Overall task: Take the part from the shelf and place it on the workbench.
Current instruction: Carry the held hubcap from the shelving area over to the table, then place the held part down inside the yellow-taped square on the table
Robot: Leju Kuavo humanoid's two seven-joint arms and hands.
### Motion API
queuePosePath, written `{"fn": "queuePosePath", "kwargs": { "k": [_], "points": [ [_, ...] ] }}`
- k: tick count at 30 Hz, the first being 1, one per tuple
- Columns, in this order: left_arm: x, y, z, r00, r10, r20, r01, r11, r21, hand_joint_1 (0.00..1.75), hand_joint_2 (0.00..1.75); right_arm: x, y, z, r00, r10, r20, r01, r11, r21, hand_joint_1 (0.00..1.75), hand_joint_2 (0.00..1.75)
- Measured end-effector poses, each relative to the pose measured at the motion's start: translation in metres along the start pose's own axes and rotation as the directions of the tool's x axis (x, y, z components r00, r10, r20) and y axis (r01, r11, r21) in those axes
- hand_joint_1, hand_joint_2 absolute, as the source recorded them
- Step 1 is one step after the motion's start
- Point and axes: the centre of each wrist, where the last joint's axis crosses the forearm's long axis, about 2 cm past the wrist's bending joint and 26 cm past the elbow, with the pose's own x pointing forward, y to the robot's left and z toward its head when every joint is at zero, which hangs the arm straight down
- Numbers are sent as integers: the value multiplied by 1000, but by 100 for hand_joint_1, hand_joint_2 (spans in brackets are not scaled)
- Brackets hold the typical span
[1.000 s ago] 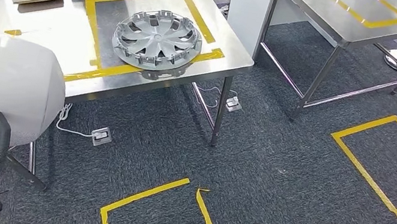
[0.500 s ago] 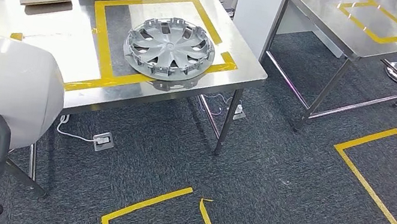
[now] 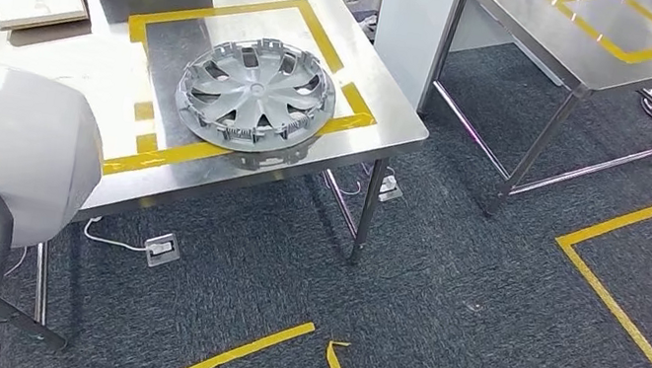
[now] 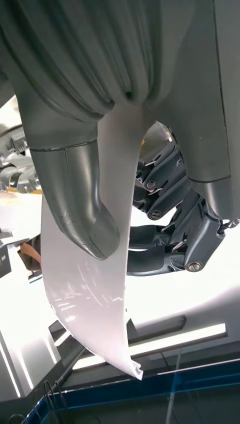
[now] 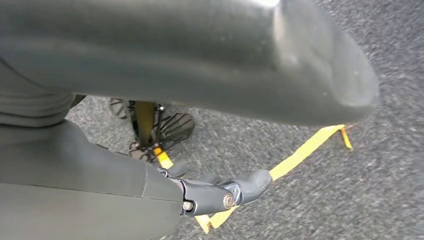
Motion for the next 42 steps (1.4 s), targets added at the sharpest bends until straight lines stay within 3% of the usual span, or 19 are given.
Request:
{"fn": "queuePosePath", "kwargs": {
  "k": [15,26,42],
  "points": [
    [-1,6,-1,998,-61,14,61,998,-12,175,175,0,0,0,1000,-8,-4,8,1000,-3,0,0],
    [-6,31,-18,980,-196,24,197,980,-33,175,175,1,-1,0,1000,-3,-14,3,1000,-3,0,0],
    [-19,50,-12,880,-474,-6,472,877,-88,175,175,1,2,-1,1000,-6,-19,6,1000,2,0,0]
  ]
}}
